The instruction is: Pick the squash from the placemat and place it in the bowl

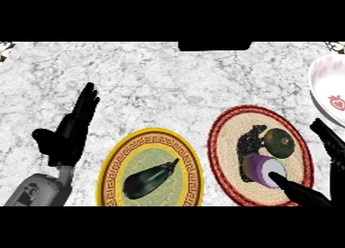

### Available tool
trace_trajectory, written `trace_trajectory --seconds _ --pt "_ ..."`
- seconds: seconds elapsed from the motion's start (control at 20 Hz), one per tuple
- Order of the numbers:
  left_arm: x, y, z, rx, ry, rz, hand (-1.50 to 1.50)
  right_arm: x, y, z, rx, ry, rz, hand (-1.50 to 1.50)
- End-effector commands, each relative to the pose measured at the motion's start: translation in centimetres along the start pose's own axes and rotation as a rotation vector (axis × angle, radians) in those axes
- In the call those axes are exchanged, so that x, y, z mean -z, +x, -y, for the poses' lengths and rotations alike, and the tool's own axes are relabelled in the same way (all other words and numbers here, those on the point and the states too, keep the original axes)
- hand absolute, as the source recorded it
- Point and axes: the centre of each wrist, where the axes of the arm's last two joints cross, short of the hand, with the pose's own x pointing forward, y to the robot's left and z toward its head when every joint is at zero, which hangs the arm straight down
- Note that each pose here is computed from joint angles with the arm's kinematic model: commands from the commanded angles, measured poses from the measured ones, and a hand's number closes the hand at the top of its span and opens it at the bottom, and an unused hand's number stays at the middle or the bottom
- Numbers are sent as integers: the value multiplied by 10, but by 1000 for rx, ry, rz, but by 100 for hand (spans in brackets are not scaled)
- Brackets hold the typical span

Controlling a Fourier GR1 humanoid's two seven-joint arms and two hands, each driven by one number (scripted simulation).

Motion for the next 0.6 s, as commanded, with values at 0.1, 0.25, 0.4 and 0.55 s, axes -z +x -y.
trace_trajectory --seconds 0.1,0.25,0.4,0.55 --pt "2 2 17 -10 -29 -11 0 22 49 34 -185 -62 -66 -150" --pt "-9 -7 18 -8 -16 -11 0 30 78 46 -210 -2 -142 -150" --pt "-6 1 0 5 -32 5 0 40 91 57 -223 44 -216 -150" --pt "0 -5 7 10 -33 7 0 54 87 46 -249 103 -355 -150"
